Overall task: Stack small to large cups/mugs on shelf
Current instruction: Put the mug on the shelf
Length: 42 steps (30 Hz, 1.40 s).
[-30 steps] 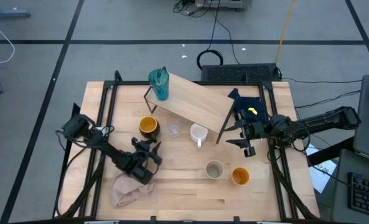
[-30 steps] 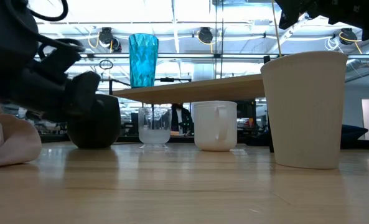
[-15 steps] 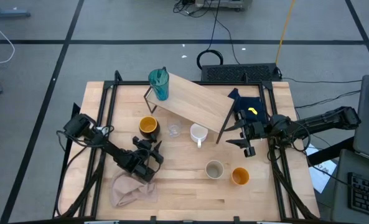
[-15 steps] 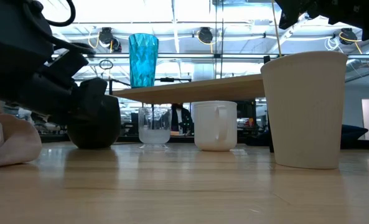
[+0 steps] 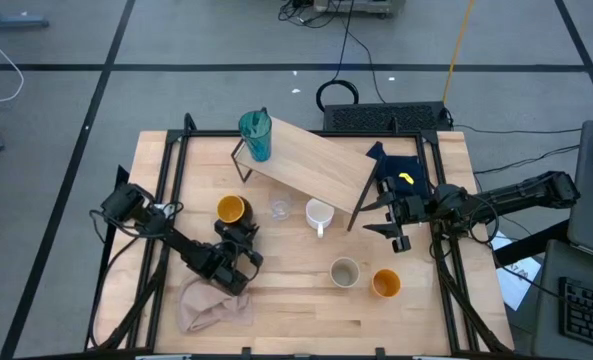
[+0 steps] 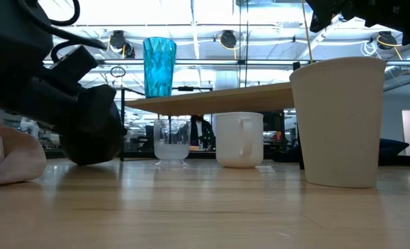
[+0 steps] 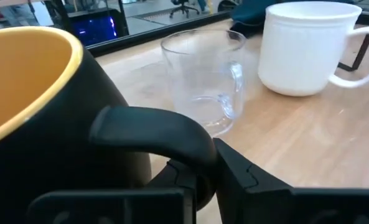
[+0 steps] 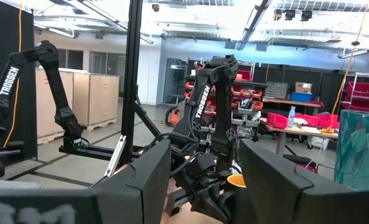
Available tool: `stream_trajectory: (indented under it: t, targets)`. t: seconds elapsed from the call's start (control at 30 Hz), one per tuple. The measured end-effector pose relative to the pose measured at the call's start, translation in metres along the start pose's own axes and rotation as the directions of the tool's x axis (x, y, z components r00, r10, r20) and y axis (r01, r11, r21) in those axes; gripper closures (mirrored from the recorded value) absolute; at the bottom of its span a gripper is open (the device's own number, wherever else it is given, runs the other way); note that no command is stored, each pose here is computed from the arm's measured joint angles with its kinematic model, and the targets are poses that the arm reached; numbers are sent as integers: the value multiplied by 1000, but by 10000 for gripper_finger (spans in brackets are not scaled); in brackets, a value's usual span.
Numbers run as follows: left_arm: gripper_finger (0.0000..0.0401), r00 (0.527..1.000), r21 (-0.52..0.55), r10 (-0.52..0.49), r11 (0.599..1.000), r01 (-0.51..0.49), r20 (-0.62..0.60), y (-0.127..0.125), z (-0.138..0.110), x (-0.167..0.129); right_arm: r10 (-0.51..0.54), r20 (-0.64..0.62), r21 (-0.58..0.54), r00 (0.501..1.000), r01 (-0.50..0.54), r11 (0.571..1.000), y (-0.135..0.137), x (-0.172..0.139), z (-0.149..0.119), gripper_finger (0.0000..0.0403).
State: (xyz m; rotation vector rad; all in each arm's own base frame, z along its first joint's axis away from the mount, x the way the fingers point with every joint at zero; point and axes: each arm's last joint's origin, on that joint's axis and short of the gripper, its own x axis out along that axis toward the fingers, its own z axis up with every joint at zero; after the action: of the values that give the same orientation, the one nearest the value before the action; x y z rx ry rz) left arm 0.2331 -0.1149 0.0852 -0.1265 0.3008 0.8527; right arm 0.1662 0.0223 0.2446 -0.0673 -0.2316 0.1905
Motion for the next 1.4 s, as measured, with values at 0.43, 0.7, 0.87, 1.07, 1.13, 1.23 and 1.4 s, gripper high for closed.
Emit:
stream_trajectory:
  t: [0.43,0.7,0.87,1.07,1.13,1.23,1.4]
  targets:
    - [374,992,45,-91,994,95,-83,-4,7,-9,0,0,0,1000,0,1000,0,0,0,220]
    - [378,980,59,-183,980,188,-80,-1,48,-24,0,0,0,1000,0,1000,0,0,0,220]
    - [378,975,76,-215,973,219,-60,3,65,-30,0,0,0,1000,0,1000,0,0,0,220]
    - [378,957,73,-284,955,288,-60,7,84,-38,0,0,0,1000,0,1000,0,0,0,220]
    - [378,951,74,-307,948,310,-47,7,90,-41,0,0,0,1000,0,1000,0,0,0,220]
    - [378,934,80,-355,931,357,-40,7,99,-45,0,0,-2,1000,0,1000,0,0,0,220]
    - [378,909,132,-415,899,417,-45,4,114,-50,0,0,-4,1000,0,1000,0,0,0,220]
